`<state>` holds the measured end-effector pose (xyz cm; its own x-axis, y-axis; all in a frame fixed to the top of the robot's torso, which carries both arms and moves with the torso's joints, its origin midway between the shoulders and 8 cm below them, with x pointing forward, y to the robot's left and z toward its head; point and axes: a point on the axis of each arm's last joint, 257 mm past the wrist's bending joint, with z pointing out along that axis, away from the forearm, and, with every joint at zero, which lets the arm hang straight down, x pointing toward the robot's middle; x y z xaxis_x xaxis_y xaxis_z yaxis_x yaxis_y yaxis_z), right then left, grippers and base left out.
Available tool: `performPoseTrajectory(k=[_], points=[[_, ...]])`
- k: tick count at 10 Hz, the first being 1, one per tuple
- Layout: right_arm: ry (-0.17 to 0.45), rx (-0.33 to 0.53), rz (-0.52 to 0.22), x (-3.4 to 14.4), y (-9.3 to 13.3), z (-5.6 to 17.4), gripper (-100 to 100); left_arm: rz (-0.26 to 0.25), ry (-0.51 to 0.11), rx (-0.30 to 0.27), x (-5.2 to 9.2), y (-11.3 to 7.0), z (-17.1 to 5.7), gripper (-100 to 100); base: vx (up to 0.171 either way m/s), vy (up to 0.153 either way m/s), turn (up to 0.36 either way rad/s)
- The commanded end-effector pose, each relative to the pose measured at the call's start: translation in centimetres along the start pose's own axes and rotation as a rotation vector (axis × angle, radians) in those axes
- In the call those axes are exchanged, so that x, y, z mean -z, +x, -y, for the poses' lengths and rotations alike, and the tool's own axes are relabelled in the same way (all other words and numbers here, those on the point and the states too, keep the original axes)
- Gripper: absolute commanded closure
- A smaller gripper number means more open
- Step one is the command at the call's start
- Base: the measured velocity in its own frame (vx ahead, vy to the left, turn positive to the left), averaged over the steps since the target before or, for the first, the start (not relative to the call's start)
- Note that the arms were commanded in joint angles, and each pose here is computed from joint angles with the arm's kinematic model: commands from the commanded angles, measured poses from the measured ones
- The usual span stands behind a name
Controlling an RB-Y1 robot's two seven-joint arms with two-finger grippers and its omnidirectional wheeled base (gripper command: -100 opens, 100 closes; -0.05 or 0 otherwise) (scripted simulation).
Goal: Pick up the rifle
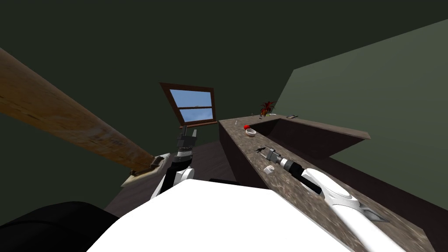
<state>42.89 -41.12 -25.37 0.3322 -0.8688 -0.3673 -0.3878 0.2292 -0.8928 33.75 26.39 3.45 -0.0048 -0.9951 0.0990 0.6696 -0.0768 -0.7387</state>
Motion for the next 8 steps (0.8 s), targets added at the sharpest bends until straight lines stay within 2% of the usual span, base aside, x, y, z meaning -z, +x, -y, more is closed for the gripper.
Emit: performPoseTrajectory(k=[1,8], points=[[0.038,-0.021,-0.008,0.2,0.5,-0.2,-100,0.000,0.000,0.000,0.0,0.0,0.0,0,-0.055,-0.032,0.025],[0.186,-0.088,-0.040,0.9,1.9,-1.1,-100,0.000,0.000,0.000,0.0,0.0,0.0,0,-0.033,-0.015,0.037]])
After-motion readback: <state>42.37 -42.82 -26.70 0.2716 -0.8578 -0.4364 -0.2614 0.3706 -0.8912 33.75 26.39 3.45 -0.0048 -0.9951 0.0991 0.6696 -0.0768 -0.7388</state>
